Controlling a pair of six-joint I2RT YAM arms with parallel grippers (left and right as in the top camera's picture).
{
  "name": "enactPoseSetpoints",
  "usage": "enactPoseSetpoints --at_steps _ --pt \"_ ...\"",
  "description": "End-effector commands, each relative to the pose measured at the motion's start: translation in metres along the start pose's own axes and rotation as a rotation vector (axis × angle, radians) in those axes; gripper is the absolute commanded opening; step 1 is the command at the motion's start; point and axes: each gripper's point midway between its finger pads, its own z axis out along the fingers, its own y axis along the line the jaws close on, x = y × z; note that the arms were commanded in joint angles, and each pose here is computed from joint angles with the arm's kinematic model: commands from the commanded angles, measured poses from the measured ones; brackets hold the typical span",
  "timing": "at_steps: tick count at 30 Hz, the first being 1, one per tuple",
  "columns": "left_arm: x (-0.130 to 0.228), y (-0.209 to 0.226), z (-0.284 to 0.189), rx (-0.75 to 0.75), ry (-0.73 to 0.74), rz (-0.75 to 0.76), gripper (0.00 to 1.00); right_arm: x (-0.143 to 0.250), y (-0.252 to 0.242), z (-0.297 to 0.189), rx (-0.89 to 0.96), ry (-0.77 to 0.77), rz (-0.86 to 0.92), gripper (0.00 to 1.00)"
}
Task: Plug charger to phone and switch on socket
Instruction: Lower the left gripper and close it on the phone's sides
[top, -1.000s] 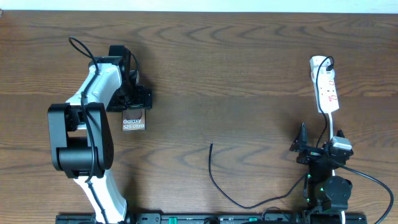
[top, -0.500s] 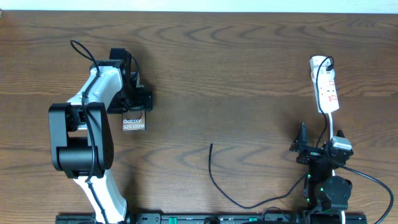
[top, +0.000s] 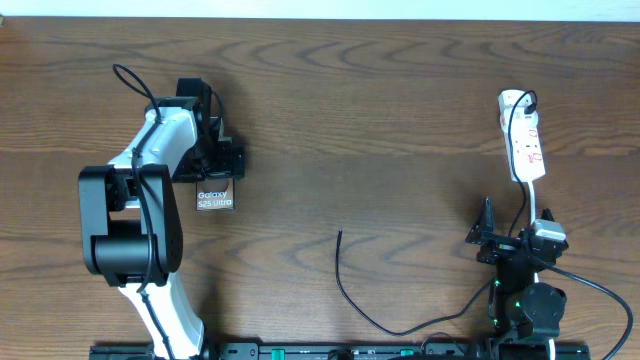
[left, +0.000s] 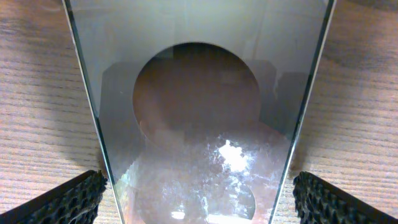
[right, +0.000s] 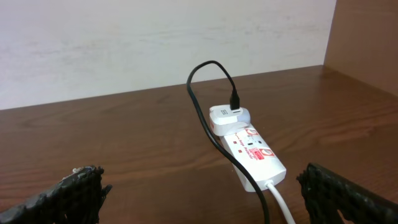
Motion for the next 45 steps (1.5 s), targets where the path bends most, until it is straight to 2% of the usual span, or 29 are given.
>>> enactPoseSetpoints --at_steps 1,9,45 --pt "0.001 0.003 0.004 -0.016 0.002 0.008 0.98 0.0 -0.001 0.0 0.001 -0.001 -0.012 0.99" --pt "-0.006 0.002 0.004 -0.014 -0.026 0.008 0.98 0.0 -0.001 0.0 0.001 -0.001 -0.012 0.99" --pt "0.019 0.004 0.034 -0.016 0.005 0.004 0.98 0.0 -0.001 0.0 0.002 0.0 -0.012 0.99"
